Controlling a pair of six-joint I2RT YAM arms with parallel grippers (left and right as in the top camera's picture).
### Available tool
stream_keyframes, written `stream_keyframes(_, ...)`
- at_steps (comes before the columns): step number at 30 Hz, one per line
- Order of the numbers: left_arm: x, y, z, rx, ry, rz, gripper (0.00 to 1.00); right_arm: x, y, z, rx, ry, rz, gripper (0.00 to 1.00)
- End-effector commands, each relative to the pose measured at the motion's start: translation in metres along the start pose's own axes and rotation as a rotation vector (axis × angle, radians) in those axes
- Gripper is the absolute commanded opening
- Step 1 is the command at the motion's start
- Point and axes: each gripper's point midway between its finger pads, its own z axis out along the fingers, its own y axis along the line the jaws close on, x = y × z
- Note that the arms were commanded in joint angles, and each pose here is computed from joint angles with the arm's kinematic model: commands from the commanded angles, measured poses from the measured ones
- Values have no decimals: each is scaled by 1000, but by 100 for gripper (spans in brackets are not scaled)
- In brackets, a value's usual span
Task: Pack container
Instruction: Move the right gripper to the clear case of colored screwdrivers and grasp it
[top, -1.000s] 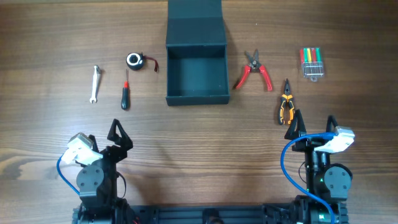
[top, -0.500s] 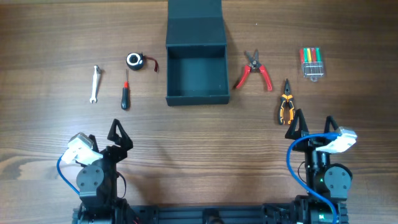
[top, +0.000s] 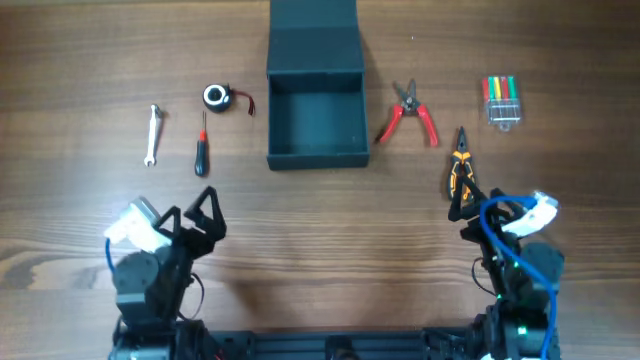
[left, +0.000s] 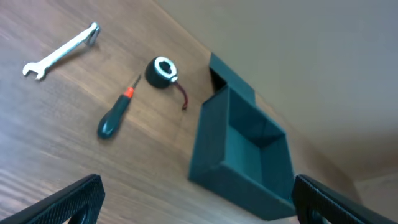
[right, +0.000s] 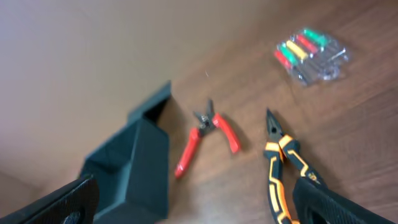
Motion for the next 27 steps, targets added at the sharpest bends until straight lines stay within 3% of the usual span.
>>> stream_keyframes(1,-26,-27,3,-38,80,8,100,-42,34,9,-7,36,-152,100)
stream_keyframes(7,-63,-47,33,-183,258,195,100,-103,68,45,95,235,-379,100)
stream_keyframes(14,-63,-30,67,-316,375,190,100,-163,104,59,84,215,-459,100)
stream_keyframes(18,-67,-16,69,-392,357,206,100,-158,50,71,217,298,-388,100)
stream_keyframes(21,-70,-12,69,-412,344,211,100,-129,15,90,236,444,-341,100)
stream_keyframes(27,-70,-12,69,-412,344,211,100,-114,-56,127,453,550,-446,100)
